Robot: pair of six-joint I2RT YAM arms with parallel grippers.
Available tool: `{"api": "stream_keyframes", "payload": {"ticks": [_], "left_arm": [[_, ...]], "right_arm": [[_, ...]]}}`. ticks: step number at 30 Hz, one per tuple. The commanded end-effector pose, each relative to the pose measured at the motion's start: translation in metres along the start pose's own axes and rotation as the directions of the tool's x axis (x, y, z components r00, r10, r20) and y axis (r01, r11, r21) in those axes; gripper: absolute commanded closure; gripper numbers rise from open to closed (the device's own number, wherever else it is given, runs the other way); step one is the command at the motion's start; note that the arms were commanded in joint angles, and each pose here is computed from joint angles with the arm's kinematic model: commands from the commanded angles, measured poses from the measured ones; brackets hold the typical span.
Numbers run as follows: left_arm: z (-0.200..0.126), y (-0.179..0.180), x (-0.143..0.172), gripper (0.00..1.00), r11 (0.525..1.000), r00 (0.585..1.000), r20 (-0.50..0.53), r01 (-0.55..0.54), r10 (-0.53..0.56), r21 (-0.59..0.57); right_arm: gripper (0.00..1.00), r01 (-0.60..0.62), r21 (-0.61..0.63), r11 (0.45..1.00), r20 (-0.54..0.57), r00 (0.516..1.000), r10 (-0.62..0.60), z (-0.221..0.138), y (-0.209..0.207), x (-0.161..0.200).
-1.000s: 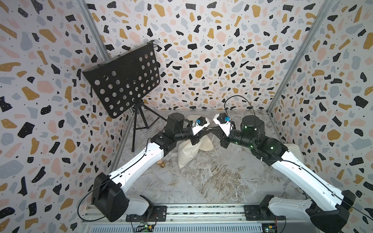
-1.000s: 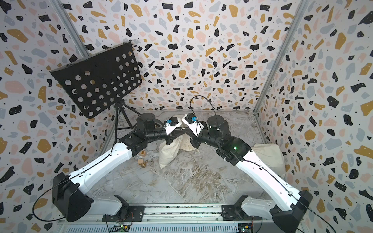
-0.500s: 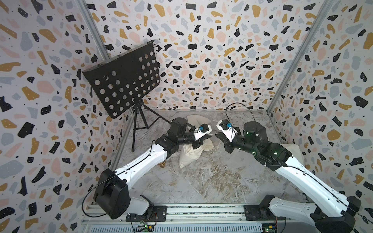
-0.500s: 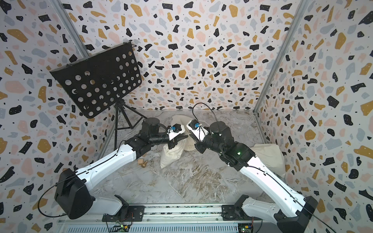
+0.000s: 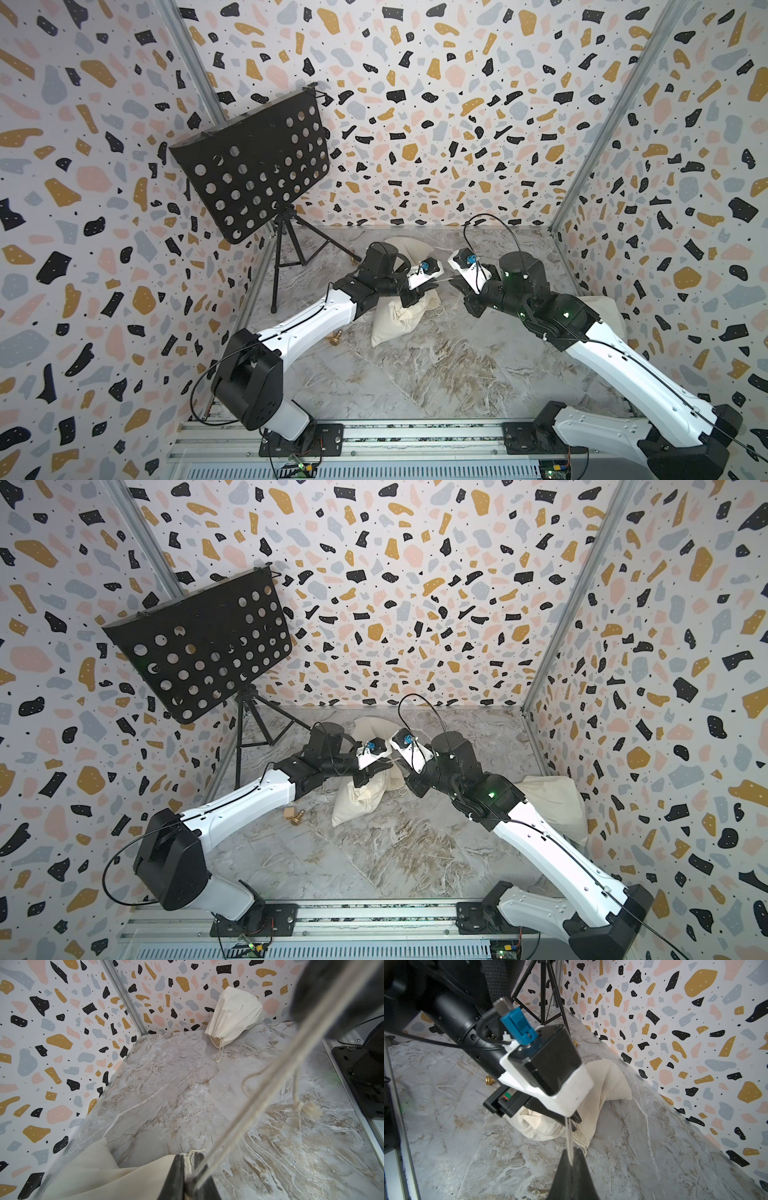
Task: Close the soil bag
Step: Frap the soil bag at the center of the board.
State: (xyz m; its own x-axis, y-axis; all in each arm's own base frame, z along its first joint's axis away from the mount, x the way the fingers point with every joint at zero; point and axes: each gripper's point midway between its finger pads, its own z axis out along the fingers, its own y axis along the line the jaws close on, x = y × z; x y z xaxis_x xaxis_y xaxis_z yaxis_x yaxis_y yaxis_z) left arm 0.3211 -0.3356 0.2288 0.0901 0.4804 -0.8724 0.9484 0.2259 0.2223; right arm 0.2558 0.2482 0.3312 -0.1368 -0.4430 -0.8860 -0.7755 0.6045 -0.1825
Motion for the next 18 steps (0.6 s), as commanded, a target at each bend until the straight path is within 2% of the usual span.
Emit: {"api": "stream_keyframes", "payload": {"ticks": [1,14,18], "left_arm": [[-0.01,-0.013,0.169,0.86,0.974,0.803,-0.552,0.202,-0.225,-0.102],[-0.009,-0.01,0.197,0.83,0.969,0.717,-0.652,0.205,-0.246,-0.14],[-0.011,-0.008,0.198,0.82,0.968,0.712,-0.656,0.198,-0.25,-0.154]], "right_arm": [[1.0,0.016,0.13,0.991,0.464,0.883,-0.075,-0.106,-0.021,-0.119],[1.0,-0.004,0.237,0.972,0.477,0.872,-0.113,-0.133,-0.035,-0.112],[1.0,-0.016,0.246,0.969,0.476,0.873,-0.107,-0.135,-0.036,-0.108]]}}
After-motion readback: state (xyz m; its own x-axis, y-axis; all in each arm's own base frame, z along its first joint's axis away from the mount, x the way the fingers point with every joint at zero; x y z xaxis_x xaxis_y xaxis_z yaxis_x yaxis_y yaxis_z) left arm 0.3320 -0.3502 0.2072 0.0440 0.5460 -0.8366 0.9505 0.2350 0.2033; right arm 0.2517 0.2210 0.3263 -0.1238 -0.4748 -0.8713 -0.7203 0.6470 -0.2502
